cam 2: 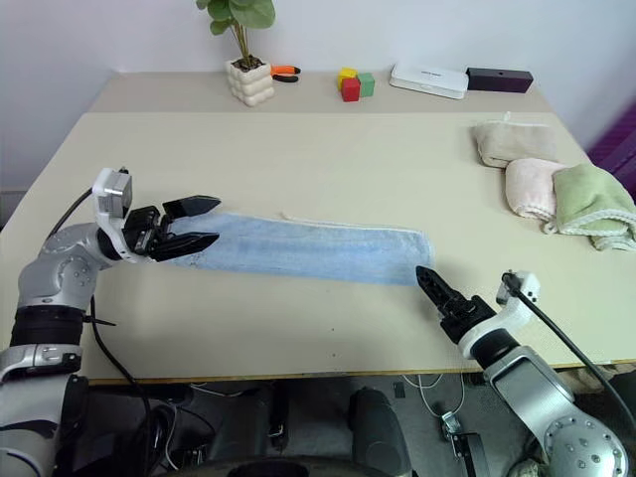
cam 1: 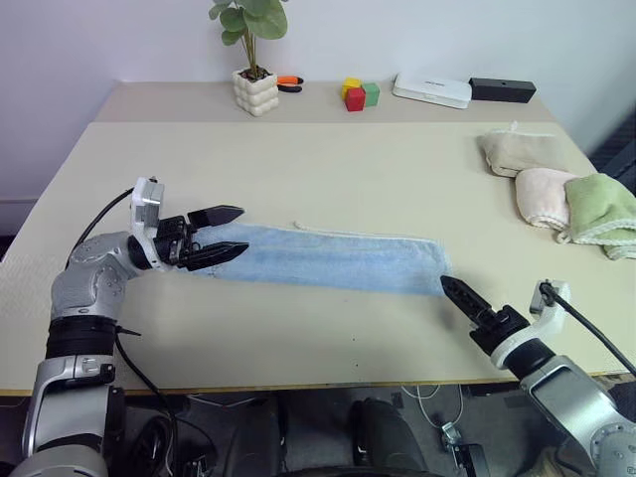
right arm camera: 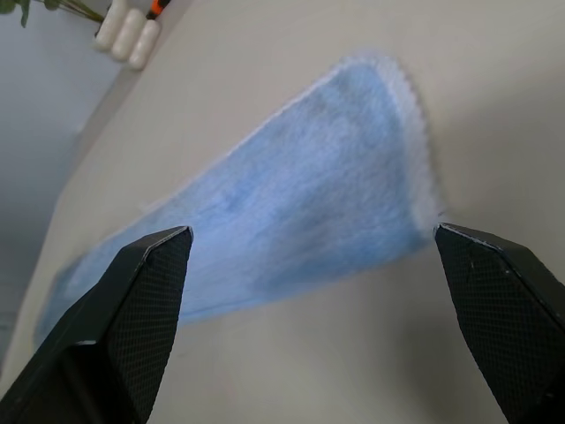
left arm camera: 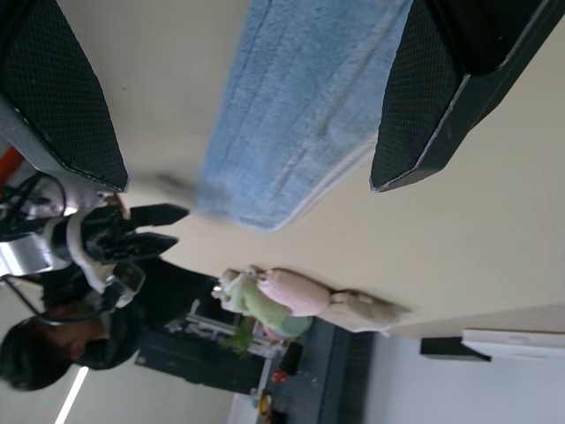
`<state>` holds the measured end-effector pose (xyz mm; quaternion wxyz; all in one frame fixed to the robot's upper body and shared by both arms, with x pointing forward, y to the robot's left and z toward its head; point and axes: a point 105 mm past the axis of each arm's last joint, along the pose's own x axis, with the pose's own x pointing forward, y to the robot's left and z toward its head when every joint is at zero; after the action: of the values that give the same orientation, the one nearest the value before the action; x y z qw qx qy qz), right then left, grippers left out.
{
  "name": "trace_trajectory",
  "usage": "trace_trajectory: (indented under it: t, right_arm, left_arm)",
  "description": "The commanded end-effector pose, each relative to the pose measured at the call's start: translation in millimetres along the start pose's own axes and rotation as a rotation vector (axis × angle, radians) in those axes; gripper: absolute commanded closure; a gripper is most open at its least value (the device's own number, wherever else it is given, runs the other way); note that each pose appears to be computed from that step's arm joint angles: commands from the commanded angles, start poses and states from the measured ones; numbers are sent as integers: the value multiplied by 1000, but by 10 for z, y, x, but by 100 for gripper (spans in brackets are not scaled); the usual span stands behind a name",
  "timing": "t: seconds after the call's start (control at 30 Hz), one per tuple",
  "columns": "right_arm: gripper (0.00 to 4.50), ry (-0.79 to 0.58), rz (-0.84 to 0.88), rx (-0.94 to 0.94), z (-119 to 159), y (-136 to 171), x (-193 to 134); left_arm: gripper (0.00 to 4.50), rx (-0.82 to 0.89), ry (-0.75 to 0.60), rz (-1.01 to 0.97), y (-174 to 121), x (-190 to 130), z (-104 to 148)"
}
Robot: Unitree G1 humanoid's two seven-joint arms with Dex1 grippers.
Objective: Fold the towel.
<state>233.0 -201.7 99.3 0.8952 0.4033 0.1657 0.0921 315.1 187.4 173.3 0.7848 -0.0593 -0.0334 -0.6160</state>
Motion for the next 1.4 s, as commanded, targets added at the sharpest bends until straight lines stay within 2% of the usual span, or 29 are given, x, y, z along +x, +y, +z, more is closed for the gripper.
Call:
trace_trajectory:
  t: [0.03,0.3,0.4,0.5,0.53,0.57,0.73,0.8,0.83,0.97,1.1,1.23,1.4]
  right_arm:
    - [5,6,8,70,-36,33,49]
    - [5,17,-94,54,-44,-171,219]
    - [5,-37,-74,126,48,-144,312]
    - [5,-34,-86,119,38,-146,430]
    - [55,-34,-86,110,32,-142,469]
    - [75,-37,-82,114,31,-132,494]
    - [334,-66,-103,102,77,-159,547]
    - [425,-85,-108,79,141,-172,557]
    - [443,-91,-112,39,184,-182,556]
    - [443,-121,-137,-132,469,-232,538]
    - [443,-68,-137,-443,710,-231,510]
    - [443,-61,-127,-540,844,-219,494]
    - [443,-8,-43,-854,885,104,530]
  left_arm:
    - [3,34,-16,-17,-49,-9,86]
    - [3,56,-23,31,-93,-96,101]
    - [3,66,-13,48,-98,-127,77]
    - [3,71,-15,58,-95,-131,76]
    - [0,72,-17,60,-93,-130,77]
    - [0,75,-17,62,-91,-129,78]
    - [0,85,-16,73,-74,-134,87]
    - [0,86,-15,77,-69,-135,82]
    - [0,86,-16,79,-66,-135,79]
    - [0,84,-12,84,-55,-126,52]
    - [0,89,-15,84,-32,-101,42]
    - [0,91,-17,82,-16,-89,39]
    - [0,93,-16,86,-7,-96,30]
